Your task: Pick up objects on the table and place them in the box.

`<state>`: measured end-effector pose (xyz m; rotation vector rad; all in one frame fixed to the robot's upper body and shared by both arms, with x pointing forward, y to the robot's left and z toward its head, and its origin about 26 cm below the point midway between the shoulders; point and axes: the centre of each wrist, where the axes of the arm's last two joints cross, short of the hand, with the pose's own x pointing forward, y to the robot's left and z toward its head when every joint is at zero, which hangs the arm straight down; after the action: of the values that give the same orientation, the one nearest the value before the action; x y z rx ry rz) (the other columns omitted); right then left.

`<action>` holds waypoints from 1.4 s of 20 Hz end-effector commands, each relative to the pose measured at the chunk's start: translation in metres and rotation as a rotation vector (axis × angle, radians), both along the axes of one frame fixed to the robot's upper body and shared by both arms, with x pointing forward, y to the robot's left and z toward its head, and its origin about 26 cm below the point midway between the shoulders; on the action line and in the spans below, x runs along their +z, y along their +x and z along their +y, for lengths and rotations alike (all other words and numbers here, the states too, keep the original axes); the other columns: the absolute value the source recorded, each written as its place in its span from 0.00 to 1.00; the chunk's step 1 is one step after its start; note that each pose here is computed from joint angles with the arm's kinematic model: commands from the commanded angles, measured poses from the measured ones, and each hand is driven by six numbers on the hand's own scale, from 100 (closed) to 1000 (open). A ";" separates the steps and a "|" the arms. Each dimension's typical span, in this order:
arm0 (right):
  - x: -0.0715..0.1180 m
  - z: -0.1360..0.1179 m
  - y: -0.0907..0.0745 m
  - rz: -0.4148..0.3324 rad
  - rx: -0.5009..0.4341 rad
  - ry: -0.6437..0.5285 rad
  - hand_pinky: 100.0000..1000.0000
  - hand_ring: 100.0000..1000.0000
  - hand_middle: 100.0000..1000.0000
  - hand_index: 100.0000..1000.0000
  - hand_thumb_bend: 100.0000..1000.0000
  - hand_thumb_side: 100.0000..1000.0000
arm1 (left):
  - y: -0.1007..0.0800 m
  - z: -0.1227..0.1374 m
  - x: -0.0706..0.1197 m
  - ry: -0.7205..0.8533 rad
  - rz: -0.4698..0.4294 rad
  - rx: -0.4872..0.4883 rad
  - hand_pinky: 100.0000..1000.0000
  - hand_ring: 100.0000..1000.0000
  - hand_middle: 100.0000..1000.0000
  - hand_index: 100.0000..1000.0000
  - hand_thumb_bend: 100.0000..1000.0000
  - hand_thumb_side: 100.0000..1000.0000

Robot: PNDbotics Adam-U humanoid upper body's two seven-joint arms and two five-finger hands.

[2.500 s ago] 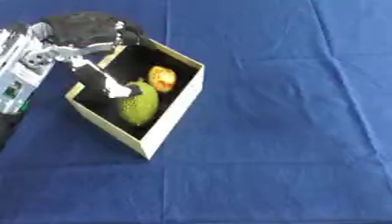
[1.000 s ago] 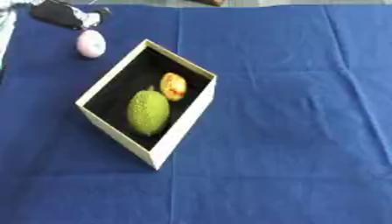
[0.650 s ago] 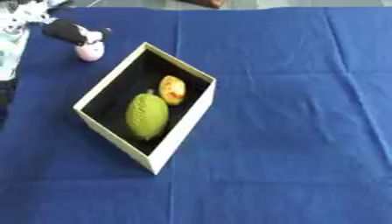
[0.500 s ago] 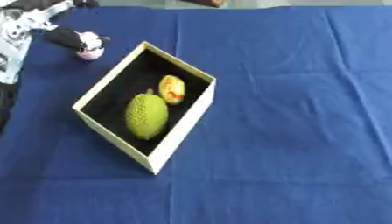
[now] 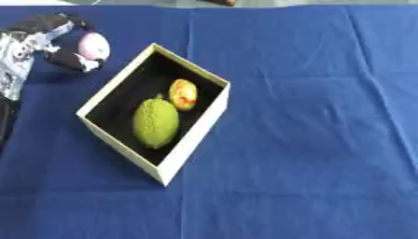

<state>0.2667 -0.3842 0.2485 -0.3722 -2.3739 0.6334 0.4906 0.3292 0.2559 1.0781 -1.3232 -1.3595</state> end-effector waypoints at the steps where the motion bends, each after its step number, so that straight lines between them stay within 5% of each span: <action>1: 0.009 0.001 -0.003 -0.021 0.002 -0.032 0.90 0.84 0.34 0.70 0.00 0.46 | -0.002 0.008 0.017 0.008 -0.050 0.030 0.86 0.90 0.81 0.91 0.28 0.34; 11: 0.004 0.001 -0.003 -0.006 0.001 -0.030 0.90 0.85 0.34 0.70 0.00 0.46 | 0.001 0.007 0.011 -0.083 -0.102 0.085 0.77 0.81 0.72 0.85 0.00 0.27; 14: 0.003 0.001 -0.003 0.000 0.000 -0.031 0.91 0.85 0.34 0.70 0.00 0.46 | 0.001 0.006 0.011 -0.102 -0.123 0.097 0.74 0.77 0.69 0.82 0.00 0.20; 17: 0.003 0.001 -0.003 0.001 0.004 -0.030 0.91 0.85 0.34 0.70 0.00 0.46 | 0.001 0.005 0.012 -0.091 -0.152 0.111 0.66 0.68 0.59 0.75 0.00 0.00; 21: 0.002 0.001 -0.003 0.005 0.007 -0.027 0.91 0.85 0.34 0.70 0.00 0.47 | 0.001 0.002 0.015 -0.051 -0.222 0.143 0.56 0.55 0.47 0.65 0.00 0.00; 28: 0.000 0.001 -0.003 0.020 0.002 -0.025 0.91 0.85 0.34 0.70 0.00 0.47 | 0.001 0.001 0.016 -0.052 -0.337 0.122 0.53 0.50 0.43 0.61 0.00 0.00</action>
<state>0.2665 -0.3833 0.2407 -0.3544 -2.3388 0.6379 0.4938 0.3261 0.2511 1.3125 -1.4529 -1.1052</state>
